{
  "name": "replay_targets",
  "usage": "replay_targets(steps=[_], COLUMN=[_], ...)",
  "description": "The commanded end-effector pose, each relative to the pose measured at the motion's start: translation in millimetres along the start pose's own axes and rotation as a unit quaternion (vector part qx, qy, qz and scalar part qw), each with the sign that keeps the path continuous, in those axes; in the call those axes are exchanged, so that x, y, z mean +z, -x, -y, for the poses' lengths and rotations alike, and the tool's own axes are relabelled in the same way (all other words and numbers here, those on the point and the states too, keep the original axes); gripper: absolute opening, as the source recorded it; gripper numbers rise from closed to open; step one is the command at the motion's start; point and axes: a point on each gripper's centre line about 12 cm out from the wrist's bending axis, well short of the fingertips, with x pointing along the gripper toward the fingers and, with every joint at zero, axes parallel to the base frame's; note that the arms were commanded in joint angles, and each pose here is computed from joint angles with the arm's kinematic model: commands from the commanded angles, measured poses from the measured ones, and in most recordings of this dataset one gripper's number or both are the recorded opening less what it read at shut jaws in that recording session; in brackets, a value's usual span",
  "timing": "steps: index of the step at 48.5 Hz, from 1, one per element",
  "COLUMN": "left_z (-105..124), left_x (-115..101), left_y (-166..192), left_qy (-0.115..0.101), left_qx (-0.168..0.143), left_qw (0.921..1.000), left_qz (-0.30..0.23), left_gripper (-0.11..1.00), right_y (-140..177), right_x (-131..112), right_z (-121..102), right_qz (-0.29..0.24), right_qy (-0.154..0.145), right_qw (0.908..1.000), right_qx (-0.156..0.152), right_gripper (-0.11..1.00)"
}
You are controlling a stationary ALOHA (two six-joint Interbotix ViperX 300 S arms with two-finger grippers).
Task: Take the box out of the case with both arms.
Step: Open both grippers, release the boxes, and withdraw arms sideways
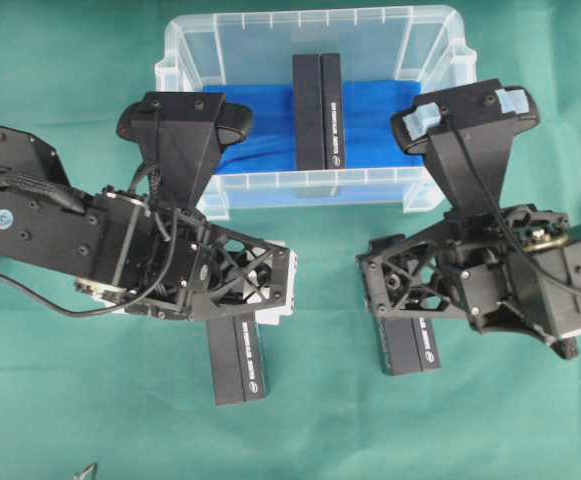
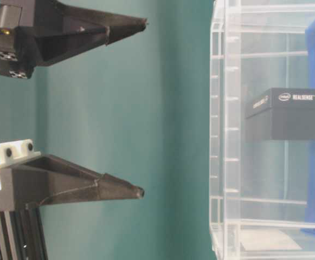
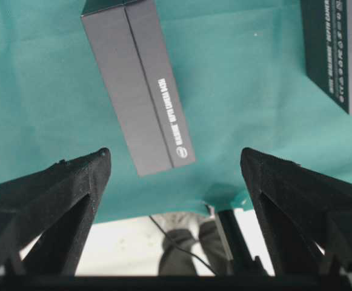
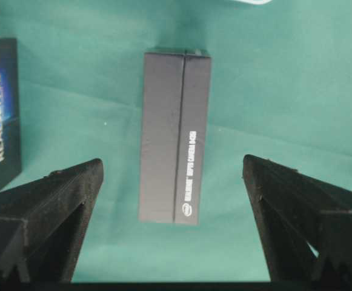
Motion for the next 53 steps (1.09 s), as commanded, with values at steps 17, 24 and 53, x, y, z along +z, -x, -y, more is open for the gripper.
replay_targets(steps=[17, 24, 53], left_z=[-20, -37, -123], left_x=[-1, -5, 2], left_y=[30, 34, 44], left_qy=[0.002, 0.004, 0.03], left_qx=[-0.025, -0.02, 0.0], left_qw=[0.9997, 0.9997, 0.9995], left_qz=[-0.007, -0.009, -0.012], left_gripper=[0.9, 0.9, 0.9], right_y=[19, 21, 29], right_x=[7, 9, 28], right_z=[17, 30, 112], right_qz=[-0.016, -0.021, -0.03], right_qy=[0.004, 0.002, -0.016], right_qw=[0.9997, 0.9996, 0.9991], right_qx=[0.019, 0.018, 0.024], right_gripper=[0.9, 0.9, 0.89])
